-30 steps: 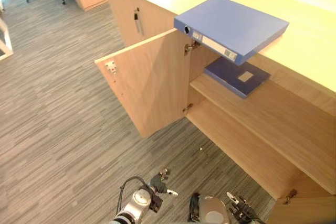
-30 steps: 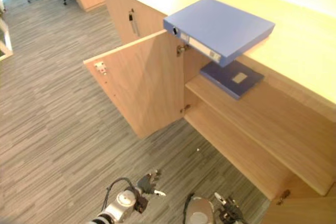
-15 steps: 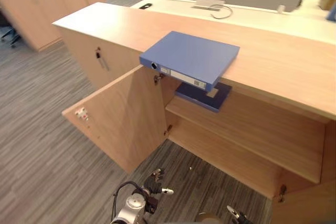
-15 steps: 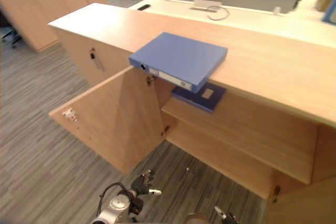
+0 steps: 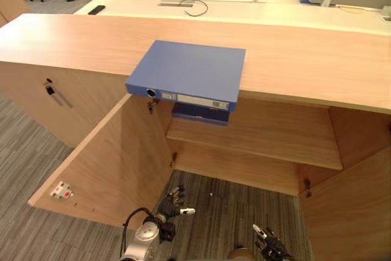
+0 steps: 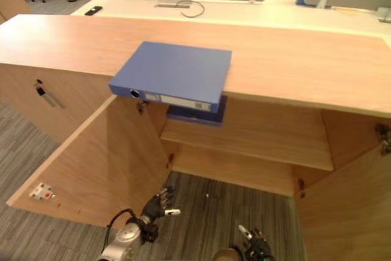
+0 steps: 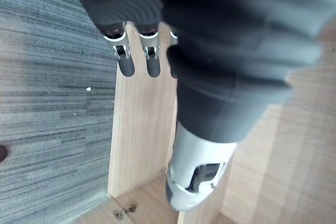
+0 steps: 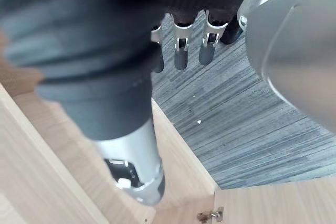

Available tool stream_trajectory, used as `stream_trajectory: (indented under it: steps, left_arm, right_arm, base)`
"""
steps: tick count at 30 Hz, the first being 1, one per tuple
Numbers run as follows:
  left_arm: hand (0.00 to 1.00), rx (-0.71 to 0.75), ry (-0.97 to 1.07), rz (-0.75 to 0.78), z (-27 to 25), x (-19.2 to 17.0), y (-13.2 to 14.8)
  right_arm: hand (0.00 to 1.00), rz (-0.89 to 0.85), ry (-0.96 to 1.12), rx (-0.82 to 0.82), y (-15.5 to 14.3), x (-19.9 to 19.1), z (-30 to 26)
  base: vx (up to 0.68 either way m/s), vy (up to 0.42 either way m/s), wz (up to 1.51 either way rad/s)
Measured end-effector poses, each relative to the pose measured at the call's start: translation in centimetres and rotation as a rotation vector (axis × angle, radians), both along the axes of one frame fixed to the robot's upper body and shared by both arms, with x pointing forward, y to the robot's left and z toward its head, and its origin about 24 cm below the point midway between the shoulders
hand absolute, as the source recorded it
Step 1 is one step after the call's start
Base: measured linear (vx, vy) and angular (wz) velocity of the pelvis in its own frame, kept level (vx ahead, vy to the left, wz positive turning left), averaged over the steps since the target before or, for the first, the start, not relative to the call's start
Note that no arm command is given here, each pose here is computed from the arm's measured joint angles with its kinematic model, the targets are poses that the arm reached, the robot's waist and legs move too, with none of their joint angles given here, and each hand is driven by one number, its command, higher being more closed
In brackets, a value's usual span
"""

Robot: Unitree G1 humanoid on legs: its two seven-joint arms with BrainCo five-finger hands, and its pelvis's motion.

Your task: Walk over to the cabinet, pick up the folder, carry it to the office cabinet, place the folder inside the office cabinet, then close the office cabinet door

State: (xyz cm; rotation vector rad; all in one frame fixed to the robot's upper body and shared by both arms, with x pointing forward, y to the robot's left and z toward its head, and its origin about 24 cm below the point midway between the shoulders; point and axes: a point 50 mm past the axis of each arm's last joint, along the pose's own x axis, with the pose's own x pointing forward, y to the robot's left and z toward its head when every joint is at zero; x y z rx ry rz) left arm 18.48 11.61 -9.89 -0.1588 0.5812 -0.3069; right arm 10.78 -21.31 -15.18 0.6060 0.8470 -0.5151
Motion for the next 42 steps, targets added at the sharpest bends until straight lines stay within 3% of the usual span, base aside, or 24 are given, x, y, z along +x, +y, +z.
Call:
stream_trajectory:
  steps: [9,13,17,22,24,30,42]
  left_arm:
    - [0.00,-0.217,-0.087,-0.029,2.9,0.4,-2.9]
    - [0.00,-0.369,-0.308,-0.049,8.6,2.1,-4.7]
    - [0.00,-0.429,-0.487,-0.006,12.7,2.9,-4.4]
    - [0.00,-0.308,-0.702,0.092,16.4,3.8,-3.2]
    - [0.00,-0.161,-0.802,0.118,17.4,3.8,-3.1]
    - [0.00,0.083,-0.937,0.211,18.3,3.6,-3.0]
    - [0.00,0.154,-0.988,0.319,19.0,3.0,-1.7]
  right_arm:
    - [0.00,0.019,-0.089,-0.041,-0.6,1.7,1.2]
    - [0.00,-0.035,-0.132,-0.088,-1.5,3.1,2.2]
    - [0.00,-0.066,-0.140,-0.131,-2.4,3.0,2.6]
    - [0.00,-0.141,-0.091,-0.143,-3.3,1.0,2.2]
    - [0.00,-0.152,-0.065,-0.142,-3.4,-0.1,1.9]
    - [0.00,-0.163,-0.006,-0.124,-2.7,-2.5,1.1]
    - [0.00,-0.069,0.023,-0.109,-1.3,-3.0,0.7]
  base:
    - [0.00,-0.035,-0.02]
    - [-0.07,-0.043,0.12]
    - [-0.02,-0.053,0.17]
    - [0.01,-0.063,0.26]
    - [0.03,-0.061,0.15]
    - [0.00,-0.007,0.00]
    - [-0.07,-0.028,-0.14]
